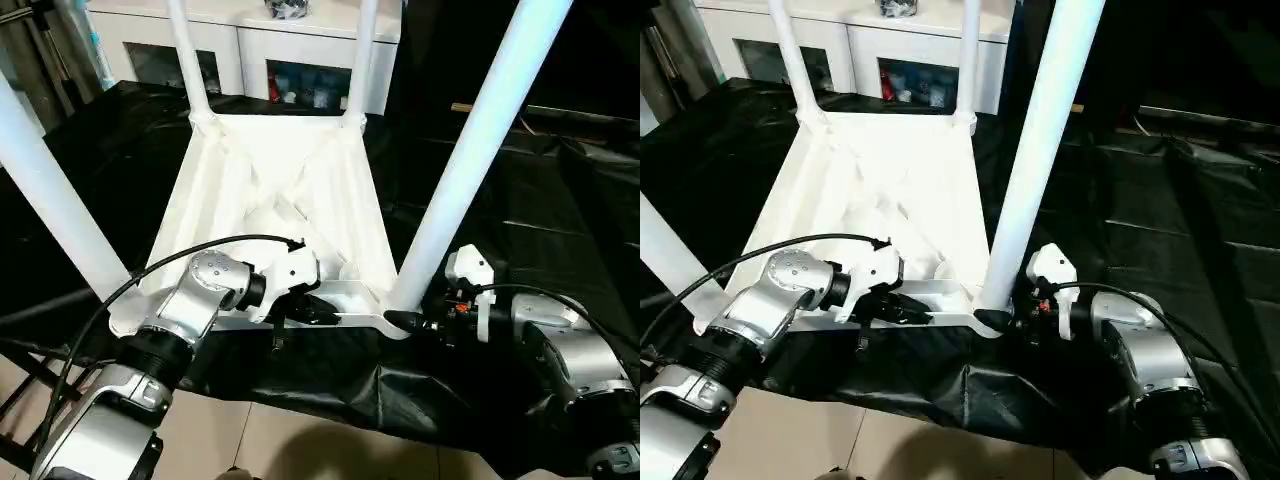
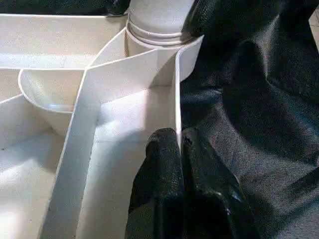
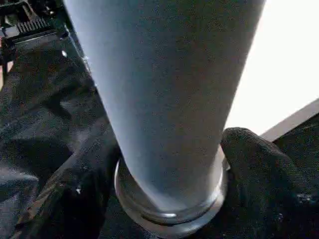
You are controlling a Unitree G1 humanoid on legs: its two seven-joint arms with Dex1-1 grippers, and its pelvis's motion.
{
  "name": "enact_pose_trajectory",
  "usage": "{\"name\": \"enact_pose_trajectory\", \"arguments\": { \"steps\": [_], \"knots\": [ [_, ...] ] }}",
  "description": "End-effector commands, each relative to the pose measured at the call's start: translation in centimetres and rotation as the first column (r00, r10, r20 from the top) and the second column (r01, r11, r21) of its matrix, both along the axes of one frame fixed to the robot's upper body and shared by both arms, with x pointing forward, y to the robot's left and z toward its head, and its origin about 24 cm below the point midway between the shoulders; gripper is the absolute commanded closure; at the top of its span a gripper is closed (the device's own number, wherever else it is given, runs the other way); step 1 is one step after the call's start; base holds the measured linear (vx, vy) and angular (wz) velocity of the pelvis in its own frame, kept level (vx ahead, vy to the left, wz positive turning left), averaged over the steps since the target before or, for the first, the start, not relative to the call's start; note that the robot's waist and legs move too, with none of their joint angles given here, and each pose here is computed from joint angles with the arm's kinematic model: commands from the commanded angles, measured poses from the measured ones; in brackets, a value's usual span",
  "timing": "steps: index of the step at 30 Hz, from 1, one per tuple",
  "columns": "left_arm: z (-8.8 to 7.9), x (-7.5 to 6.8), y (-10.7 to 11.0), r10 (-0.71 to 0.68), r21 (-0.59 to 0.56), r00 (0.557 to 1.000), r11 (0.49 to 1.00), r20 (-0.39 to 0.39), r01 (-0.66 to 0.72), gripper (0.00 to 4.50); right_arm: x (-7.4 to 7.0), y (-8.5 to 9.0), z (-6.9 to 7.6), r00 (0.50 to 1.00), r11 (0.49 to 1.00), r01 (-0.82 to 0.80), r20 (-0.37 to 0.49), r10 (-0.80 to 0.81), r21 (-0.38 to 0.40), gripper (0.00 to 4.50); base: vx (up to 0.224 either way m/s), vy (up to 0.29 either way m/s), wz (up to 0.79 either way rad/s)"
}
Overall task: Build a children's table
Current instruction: Rotate leg to tighten
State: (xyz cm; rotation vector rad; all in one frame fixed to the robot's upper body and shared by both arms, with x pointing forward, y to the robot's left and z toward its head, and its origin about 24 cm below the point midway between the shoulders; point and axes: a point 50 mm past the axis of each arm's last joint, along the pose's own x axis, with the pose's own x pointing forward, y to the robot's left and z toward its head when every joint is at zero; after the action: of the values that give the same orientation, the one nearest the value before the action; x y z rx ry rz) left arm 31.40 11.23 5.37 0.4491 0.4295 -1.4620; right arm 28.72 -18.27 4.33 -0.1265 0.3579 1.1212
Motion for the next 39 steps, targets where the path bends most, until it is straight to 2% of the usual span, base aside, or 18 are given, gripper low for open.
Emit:
{"name": "enact_pose_trajectory", "arguments": {
  "steps": [1, 6, 12, 15, 19, 20, 21, 24, 26, 30, 33, 35, 37, 39],
  "knots": [
    [-0.7, -0.5, 0.7, -0.005, 0.039, 0.999, 0.999, -0.033, 0.006, 4.50, 0.2, 0.3, 0.2, 1.000, 1.000, -0.016, -0.006, 0.016, 0.003, 1.37, 0.000, 0.000, 0.00],
    [-0.7, -0.6, 1.0, 0.004, 0.039, 0.999, 0.999, -0.039, -0.003, 4.50, 0.2, 0.6, -0.1, 1.000, 1.000, -0.020, -0.014, 0.020, 0.013, 1.78, 0.000, 0.000, 0.00],
    [-0.8, -0.7, 1.6, 0.020, 0.044, 0.999, 0.999, -0.045, -0.018, 4.50, 0.3, 1.3, -0.4, 1.000, 0.999, -0.005, -0.029, 0.006, 0.049, 1.95, 0.000, 0.000, 0.00],
    [-0.6, -0.8, 2.1, 0.038, 0.046, 0.998, 0.998, -0.046, -0.036, 4.50, 1.0, 2.0, -0.9, 0.999, 0.997, 0.050, -0.025, -0.049, 0.065, 1.99, 0.000, 0.000, 0.00],
    [-0.5, -1.1, 3.2, 0.063, 0.055, 0.997, 0.997, -0.049, -0.061, 4.50, 1.5, 3.4, -1.5, 0.997, 0.995, 0.071, -0.028, -0.069, 0.067, 2.07, 0.000, 0.000, 0.00],
    [-0.4, -1.4, 4.1, 0.082, 0.066, 0.995, 0.995, -0.050, -0.079, 4.50, 1.7, 4.6, -1.8, 0.998, 0.995, 0.065, -0.027, -0.063, 0.070, 2.08, 0.000, 0.000, 0.00],
    [-0.4, -1.4, 4.2, 0.084, 0.067, 0.995, 0.994, -0.050, -0.081, 4.50, 1.8, 4.7, -1.8, 0.998, 0.996, 0.064, -0.027, -0.062, 0.070, 2.08, 0.000, 0.000, 0.00],
    [-0.1, -1.9, 5.7, 0.124, 0.088, 0.991, 0.989, -0.044, -0.120, 4.50, 2.3, 6.6, -1.9, 0.999, 0.995, 0.047, -0.030, -0.045, 0.085, 2.09, 0.000, 0.000, 0.00],
    [-0.1, -1.9, 5.8, 0.140, 0.091, 0.989, 0.986, -0.036, -0.137, 4.50, 2.5, 7.1, -2.0, 0.999, 0.995, 0.041, -0.030, -0.039, 0.086, 2.09, 0.000, 0.000, 0.00],
    [-0.3, -1.5, 4.7, 0.213, 0.067, 0.977, 0.975, 0.011, -0.214, 4.50, 2.9, 8.0, -2.3, 0.998, 0.996, 0.065, -0.018, -0.064, 0.060, 2.10, 0.000, 0.000, 0.00],
    [-0.2, -0.4, 2.0, 0.314, -0.013, 0.948, 0.950, 0.051, -0.313, 4.50, 4.1, 9.0, -3.0, 0.969, 0.969, 0.247, -0.009, -0.247, 0.008, 2.10, 0.000, 0.000, 0.00],
    [-0.2, -0.2, 0.9, 0.324, -0.035, 0.944, 0.946, 0.059, -0.323, 4.50, 4.4, 9.3, -3.2, 0.950, 0.950, 0.311, -0.005, -0.311, -0.001, 2.18, 0.000, 0.000, 0.00],
    [-0.1, 0.0, -0.6, 0.324, -0.076, 0.943, 0.945, 0.071, -0.319, 4.50, 4.5, 9.7, -3.6, 0.928, 0.928, 0.372, -0.009, -0.372, -0.022, 2.44, 0.000, 0.000, 0.00],
    [-0.1, 0.0, -1.6, 0.310, -0.095, 0.947, 0.948, 0.078, -0.302, 4.50, 4.6, 10.1, -3.8, 0.913, 0.912, 0.407, 0.000, -0.408, -0.038, 2.44, 0.000, 0.000, 0.00]
  ]
}}
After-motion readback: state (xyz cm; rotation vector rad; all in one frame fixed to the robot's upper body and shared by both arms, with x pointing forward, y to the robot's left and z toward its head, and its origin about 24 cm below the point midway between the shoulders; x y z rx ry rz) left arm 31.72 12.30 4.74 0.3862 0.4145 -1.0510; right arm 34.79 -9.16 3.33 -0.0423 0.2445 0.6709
